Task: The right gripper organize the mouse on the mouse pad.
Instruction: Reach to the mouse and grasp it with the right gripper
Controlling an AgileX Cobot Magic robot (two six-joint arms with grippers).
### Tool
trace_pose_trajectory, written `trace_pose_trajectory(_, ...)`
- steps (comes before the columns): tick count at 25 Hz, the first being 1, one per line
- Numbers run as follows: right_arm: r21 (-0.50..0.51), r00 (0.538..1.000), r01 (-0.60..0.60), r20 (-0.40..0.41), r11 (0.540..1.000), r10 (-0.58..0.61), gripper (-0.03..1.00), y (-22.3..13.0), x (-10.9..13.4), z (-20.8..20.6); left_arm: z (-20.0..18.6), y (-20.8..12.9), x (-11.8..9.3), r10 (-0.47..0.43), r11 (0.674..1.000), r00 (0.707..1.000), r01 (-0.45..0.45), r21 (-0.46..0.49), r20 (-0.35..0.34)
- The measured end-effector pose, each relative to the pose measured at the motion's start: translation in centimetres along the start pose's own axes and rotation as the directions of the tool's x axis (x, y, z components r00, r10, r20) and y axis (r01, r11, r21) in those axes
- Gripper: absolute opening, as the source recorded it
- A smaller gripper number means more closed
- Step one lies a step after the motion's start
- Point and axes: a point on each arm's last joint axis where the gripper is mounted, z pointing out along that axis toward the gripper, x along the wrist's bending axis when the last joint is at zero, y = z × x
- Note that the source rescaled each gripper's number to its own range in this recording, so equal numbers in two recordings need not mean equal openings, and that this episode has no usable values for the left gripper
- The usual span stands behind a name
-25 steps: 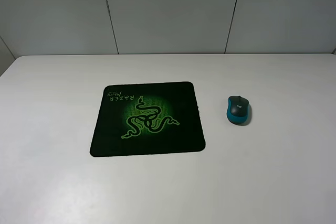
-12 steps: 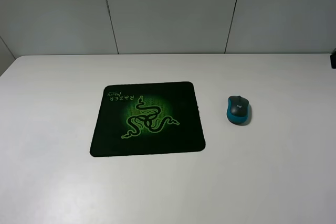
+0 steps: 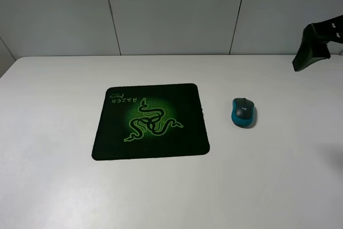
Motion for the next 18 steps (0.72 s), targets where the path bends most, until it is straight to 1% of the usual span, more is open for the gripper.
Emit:
trace_pose_trajectory(4,0.048,1.000,0.001,-0.003,0.999,-0.001,1.00,2.0,1.1,2.3,0.0,0.0,0.0,0.000,1.000,1.000,0.000,0.000,0.000)
trace_pose_trajectory(9,0.111,1.000,-0.023,-0.007,0.994,0.024,1.00,3.5,1.6,5.2,0.0,0.0,0.0,0.000,1.000,1.000,0.000,0.000,0.000)
trace_pose_trajectory(18,0.228,0.997,-0.062,-0.026,0.972,0.069,1.00,3.9,2.0,9.6,0.0,0.0,0.0,0.000,1.000,1.000,0.000,0.000,0.000)
